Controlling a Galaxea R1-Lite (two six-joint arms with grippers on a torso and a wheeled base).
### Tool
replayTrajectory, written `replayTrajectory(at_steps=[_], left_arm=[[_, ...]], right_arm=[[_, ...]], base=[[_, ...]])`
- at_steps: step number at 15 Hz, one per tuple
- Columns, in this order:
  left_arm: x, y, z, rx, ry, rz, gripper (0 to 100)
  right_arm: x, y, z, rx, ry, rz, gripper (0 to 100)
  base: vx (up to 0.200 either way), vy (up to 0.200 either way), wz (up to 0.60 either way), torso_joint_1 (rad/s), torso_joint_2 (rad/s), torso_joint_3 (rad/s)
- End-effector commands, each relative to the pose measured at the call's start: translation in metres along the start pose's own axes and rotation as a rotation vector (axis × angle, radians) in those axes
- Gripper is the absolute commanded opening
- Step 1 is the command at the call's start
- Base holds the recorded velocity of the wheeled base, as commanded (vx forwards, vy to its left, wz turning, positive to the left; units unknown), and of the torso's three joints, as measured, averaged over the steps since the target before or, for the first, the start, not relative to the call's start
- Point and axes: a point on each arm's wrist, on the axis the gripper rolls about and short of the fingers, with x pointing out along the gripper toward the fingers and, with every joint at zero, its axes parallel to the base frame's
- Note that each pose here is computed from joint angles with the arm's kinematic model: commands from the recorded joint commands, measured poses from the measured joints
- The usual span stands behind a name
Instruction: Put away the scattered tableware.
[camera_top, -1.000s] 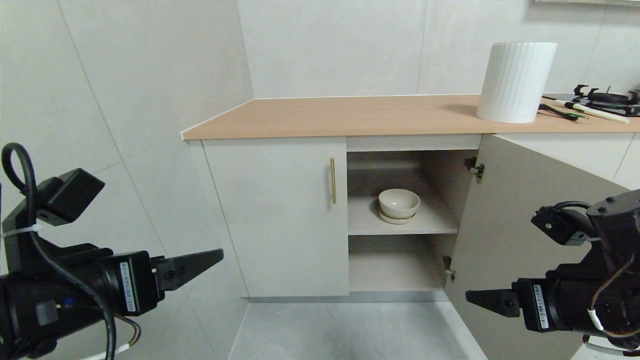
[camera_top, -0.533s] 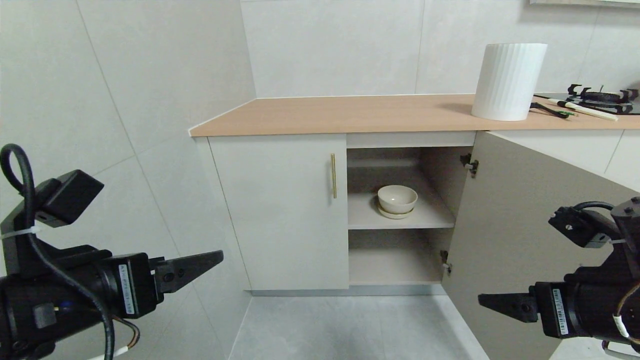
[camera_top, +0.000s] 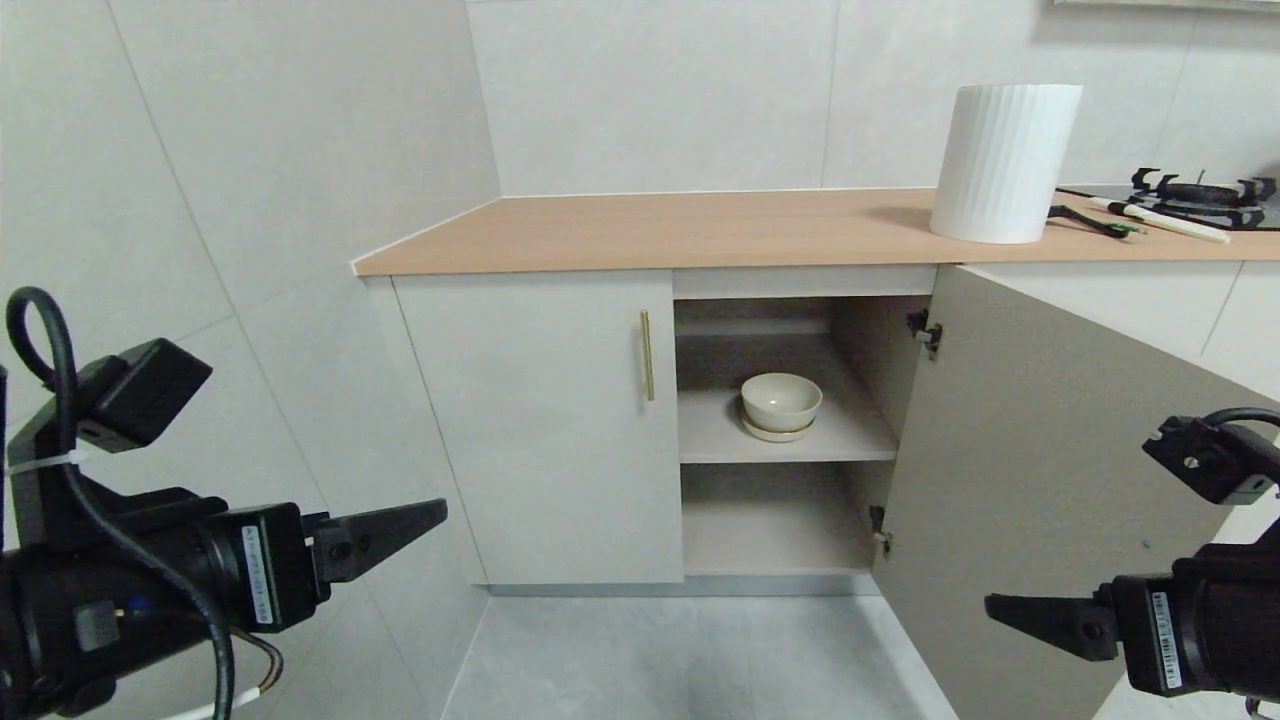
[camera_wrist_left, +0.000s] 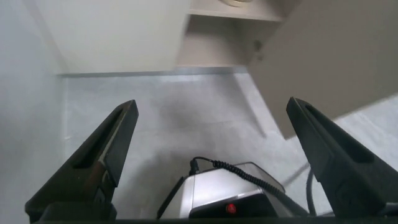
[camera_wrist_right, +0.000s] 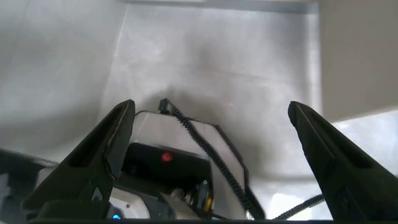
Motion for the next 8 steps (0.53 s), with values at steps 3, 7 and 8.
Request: replayTrajectory(at_steps=[3, 7, 8], left_arm=[[0.001, 0.000, 0.000, -0.001, 0.004, 0.002, 100], [0.001, 0.000, 0.000, -0.001, 0.005, 0.003, 100], [0.001, 0.000, 0.000, -0.001, 0.004, 0.002, 100]], right_arm=[[-0.003, -0.005, 0.002, 0.011, 0.010, -0.075, 100], [-0.003, -0.027, 0.017, 0.061, -0.014, -0.221, 100], [-0.003, -0.035, 0.020, 0.072, -0.023, -0.262, 100]], base=[[0.000, -0.200, 0.00, 0.004, 0.00, 0.002], [0.000, -0.200, 0.00, 0.004, 0.00, 0.004], [0.000, -0.200, 0.00, -0.002, 0.00, 0.002]])
